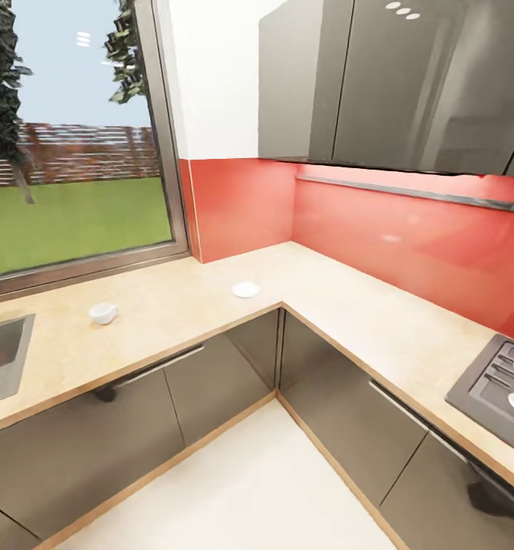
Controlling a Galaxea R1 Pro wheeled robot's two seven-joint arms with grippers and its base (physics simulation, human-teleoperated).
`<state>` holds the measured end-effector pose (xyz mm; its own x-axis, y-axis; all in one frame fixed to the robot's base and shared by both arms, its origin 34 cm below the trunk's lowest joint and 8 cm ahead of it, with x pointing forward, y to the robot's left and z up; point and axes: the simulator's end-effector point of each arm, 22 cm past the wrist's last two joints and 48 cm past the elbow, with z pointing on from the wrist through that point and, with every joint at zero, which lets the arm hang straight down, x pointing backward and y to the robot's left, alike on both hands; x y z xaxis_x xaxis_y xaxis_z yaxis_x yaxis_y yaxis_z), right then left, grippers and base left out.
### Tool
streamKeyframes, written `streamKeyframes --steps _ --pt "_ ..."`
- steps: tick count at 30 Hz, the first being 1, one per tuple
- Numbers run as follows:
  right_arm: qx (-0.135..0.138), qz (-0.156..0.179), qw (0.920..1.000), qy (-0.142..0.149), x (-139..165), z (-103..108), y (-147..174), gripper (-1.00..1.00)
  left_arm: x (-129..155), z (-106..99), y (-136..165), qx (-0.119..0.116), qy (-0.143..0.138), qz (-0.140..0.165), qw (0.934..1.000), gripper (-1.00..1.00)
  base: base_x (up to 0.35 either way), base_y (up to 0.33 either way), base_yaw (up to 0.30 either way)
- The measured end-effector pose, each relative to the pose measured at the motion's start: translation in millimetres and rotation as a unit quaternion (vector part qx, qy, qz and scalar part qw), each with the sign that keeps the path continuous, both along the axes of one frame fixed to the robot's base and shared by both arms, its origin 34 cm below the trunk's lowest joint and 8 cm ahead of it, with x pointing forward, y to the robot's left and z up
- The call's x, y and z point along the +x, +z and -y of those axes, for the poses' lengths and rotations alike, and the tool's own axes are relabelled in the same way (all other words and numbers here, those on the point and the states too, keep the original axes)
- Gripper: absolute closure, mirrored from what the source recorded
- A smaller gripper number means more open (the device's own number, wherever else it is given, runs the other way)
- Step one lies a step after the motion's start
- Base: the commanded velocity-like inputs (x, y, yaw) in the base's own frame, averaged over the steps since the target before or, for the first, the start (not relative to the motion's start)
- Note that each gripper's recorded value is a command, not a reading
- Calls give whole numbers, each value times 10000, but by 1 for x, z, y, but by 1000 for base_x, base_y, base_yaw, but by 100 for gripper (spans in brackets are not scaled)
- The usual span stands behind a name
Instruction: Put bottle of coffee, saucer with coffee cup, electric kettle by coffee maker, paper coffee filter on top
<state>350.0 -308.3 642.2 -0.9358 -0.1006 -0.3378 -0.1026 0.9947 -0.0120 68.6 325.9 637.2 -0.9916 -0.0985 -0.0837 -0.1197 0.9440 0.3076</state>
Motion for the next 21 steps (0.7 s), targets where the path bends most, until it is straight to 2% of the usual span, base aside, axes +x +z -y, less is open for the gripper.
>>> streamKeyframes --steps 13,21 --pt "-1 -1 10000 4 0 0 0 -100 1 0 0 1 -6 14 10000 -100 5 -3 278" --pt "1 1 10000 -5 0 0 0 -100 1 -1 0 3 -16 21 10000 -100 -60 -42 278"
